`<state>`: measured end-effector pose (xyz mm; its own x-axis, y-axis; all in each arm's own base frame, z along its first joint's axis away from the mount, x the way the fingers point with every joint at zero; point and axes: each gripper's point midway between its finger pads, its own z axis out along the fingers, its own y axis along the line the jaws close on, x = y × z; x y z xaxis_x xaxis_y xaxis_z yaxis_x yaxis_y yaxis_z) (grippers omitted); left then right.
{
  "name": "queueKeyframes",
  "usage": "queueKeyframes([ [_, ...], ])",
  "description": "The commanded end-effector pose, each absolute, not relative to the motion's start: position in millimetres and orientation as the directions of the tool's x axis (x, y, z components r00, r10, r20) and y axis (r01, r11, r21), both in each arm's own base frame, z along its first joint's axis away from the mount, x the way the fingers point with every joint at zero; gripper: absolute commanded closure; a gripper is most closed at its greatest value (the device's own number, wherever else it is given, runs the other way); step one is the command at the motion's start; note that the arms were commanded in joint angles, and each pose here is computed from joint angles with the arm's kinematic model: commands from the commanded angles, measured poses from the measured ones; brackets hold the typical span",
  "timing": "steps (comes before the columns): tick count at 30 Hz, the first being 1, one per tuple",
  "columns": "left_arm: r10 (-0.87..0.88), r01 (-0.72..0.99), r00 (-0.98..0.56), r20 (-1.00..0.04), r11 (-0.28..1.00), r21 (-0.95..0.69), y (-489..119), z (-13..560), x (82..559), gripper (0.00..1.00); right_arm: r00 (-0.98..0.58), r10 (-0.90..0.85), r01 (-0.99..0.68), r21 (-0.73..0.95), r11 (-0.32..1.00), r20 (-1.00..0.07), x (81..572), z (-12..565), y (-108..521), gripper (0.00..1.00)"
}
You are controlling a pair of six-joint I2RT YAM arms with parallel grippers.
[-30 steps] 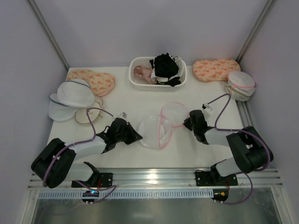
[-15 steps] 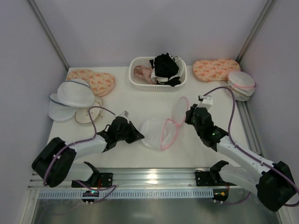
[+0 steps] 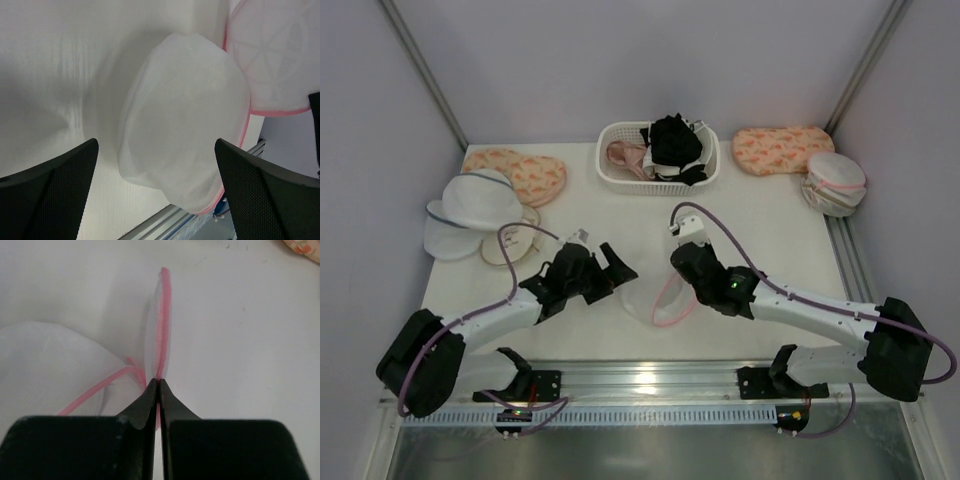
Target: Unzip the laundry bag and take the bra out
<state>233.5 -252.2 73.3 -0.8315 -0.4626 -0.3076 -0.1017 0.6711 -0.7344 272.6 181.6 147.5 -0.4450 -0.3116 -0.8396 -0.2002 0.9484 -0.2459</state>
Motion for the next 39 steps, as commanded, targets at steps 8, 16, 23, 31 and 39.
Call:
queueKeyframes([
  [8, -0.672, -0.231, -0.569, -0.473, 0.683, -0.693, -168.5, 125.4, 246.3, 0.01, -0.197, -0.492, -0.598, -0.294, 0.745, -0.848, 220.1, 156.1, 265.1, 0.96],
  [16, -0.672, -0.237, -0.580, -0.461, 0.680, -0.694, -163.1, 124.9, 239.9, 0.01, -0.219, -0.510, -0.907, -0.020, 0.422, -0.832, 138.8, 124.6, 319.1, 0.88],
  [23, -0.663, -0.209, -0.605, -0.441, 0.667, -0.716, -172.8, 127.4, 240.1, 0.00, -0.283, -0.395, -0.905, 0.106, 0.413, -0.874, 119.5, 145.1, 314.0, 0.06],
  [31, -0.645, -0.147, -0.620, -0.446, 0.654, -0.742, -180.7, 137.2, 238.6, 0.00, -0.284, -0.133, -0.729, 0.124, 0.673, -0.949, 152.4, 220.6, 258.2, 0.00],
  [39, -0.479, 0.070, -0.748, -0.459, 0.630, -0.773, -223.6, 151.0, 231.9, 0.00, -0.319, 0.057, -0.411, 0.192, 0.891, -0.946, 185.4, 243.2, 201.9, 0.01],
])
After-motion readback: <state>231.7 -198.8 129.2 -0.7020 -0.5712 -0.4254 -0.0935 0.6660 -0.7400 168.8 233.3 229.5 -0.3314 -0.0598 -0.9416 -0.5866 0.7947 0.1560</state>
